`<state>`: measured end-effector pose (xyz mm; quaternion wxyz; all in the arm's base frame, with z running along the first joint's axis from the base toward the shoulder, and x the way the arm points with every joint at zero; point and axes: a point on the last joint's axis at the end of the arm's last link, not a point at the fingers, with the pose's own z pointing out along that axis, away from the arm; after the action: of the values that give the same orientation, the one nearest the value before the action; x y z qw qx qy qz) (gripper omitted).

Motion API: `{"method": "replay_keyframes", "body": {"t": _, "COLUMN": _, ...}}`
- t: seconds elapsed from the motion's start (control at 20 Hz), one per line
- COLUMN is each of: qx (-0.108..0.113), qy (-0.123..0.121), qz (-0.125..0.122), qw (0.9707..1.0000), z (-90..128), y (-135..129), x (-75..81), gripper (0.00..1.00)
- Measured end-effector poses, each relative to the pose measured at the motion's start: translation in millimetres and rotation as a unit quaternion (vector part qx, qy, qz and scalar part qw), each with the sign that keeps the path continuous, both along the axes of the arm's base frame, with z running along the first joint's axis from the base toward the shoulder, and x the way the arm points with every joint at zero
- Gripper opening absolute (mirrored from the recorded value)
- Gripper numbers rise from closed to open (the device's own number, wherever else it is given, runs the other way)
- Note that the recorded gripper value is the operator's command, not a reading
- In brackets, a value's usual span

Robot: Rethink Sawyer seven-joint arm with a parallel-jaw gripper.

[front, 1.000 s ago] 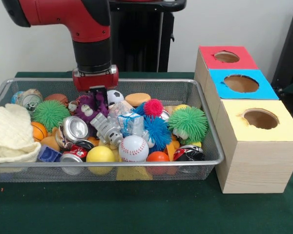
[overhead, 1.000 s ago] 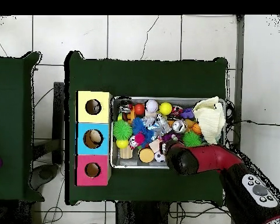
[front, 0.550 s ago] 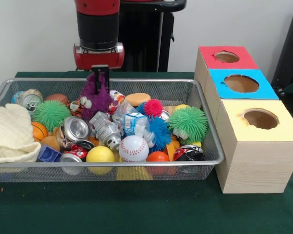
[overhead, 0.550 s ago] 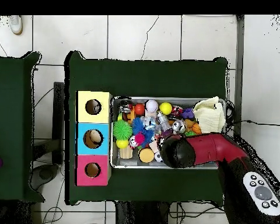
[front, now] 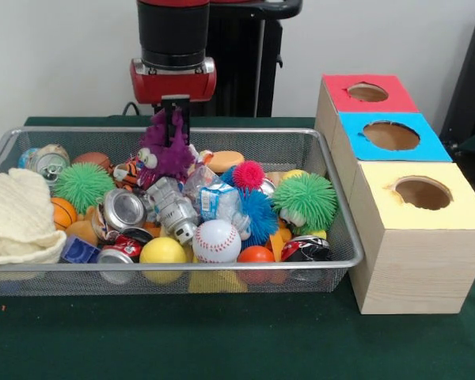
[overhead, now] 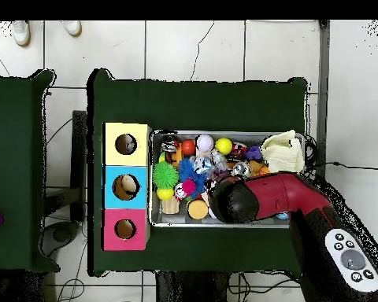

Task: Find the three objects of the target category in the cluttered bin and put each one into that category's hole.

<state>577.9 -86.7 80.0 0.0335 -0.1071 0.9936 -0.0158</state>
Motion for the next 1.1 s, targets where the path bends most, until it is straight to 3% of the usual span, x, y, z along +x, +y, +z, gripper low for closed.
{"method": "replay_keyframes", "body": {"t": 0.6, "qx": -0.005, "qy": -0.004, "qz": 0.013, "qw": 0.9999, "z": 5, "y": 11, "x": 2.5, "gripper": 0.0}}
{"method": "replay_keyframes", "body": {"t": 1.1, "qx": -0.018, "qy": -0.028, "qz": 0.025, "qw": 0.9991, "z": 36, "y": 32, "x": 18.7, "gripper": 0.0}}
